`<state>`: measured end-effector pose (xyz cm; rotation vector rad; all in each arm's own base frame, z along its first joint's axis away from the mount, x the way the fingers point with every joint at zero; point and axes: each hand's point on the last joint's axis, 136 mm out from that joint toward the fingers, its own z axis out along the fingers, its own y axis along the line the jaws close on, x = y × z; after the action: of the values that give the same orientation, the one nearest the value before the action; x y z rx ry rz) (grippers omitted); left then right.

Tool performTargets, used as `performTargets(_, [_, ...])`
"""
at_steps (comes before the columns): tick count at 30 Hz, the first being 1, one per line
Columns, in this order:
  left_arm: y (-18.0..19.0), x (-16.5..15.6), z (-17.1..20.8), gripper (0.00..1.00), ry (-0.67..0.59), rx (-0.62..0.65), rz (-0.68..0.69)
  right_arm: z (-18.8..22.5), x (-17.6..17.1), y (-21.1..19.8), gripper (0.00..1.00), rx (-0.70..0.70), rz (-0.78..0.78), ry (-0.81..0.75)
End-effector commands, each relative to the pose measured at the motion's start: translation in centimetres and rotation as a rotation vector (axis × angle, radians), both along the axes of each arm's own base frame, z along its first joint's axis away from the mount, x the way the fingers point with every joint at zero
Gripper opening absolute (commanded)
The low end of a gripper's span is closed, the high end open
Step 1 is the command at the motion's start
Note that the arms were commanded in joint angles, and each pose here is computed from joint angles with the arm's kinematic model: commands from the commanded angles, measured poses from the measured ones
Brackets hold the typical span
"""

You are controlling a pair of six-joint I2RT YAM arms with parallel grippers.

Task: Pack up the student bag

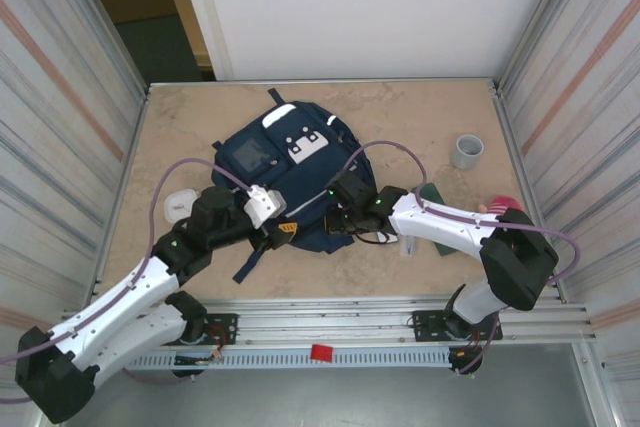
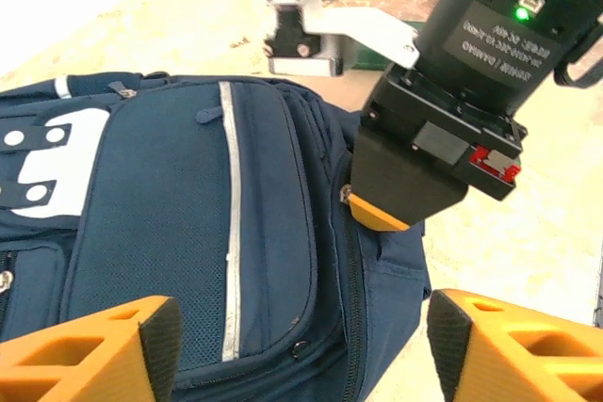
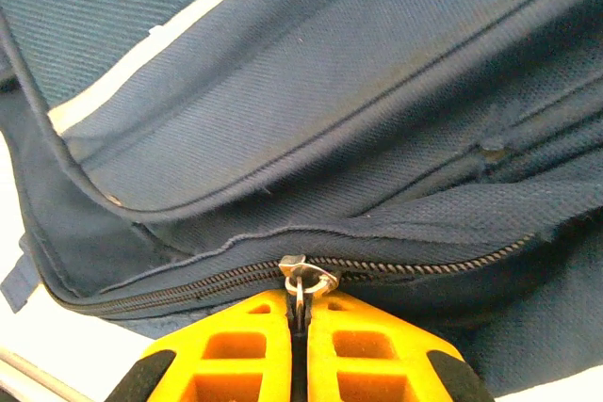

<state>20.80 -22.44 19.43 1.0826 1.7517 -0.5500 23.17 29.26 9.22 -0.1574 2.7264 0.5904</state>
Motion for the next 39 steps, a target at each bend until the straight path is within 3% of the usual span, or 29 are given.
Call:
performTargets(1, [-0.9, -0.1, 0.0, 0.74, -0.004, 0.016, -0.051, 2.1, 0.7, 1.3, 0.05, 0.061, 0.011, -0.041])
performTargets(10, [-3.4, 0.7, -2.6, 0.75, -0.023, 0.127, -0.125, 1.9, 0.4, 0.9, 0.05, 0.079, 0.033, -0.018])
performTargets(19, [-4.8, 2.2, -4.3, 0.75, -0.037, 0.151, -0.134, 2.3, 0.2, 1.2, 0.05, 0.105, 0.048, -0.014])
performTargets(25, [-6.6, 2.6, -7.2, 0.67, 0.022, 0.208, -0.161, 2.6, -0.1, 0.8, 0.05, 0.099, 0.043, -0.012])
performTargets(28, [-6.5, 3.4, -8.7, 0.56, 0.044, 0.229, -0.123, 2.8, -0.1, 0.3, 0.05, 0.094, 0.032, -0.015])
performTargets(34, [-6.3, 2.8, -9.2, 0.05, 0.061, 0.256, -0.143, 2.1, 0.6, -2.4, 0.05, 0.048, -0.028, -0.005])
performTargets(36, [-6.2, 1.8, -8.5, 0.00, 0.056, 0.247, -0.189, 1.6, 1.0, -4.2, 0.04, -0.002, -0.076, -0.003])
performTargets(39, [-5.5, 0.2, -7.6, 0.00, 0.053, 0.266, -0.248, 1.1, 1.8, -6.9, 0.05, -0.047, -0.131, -0.002])
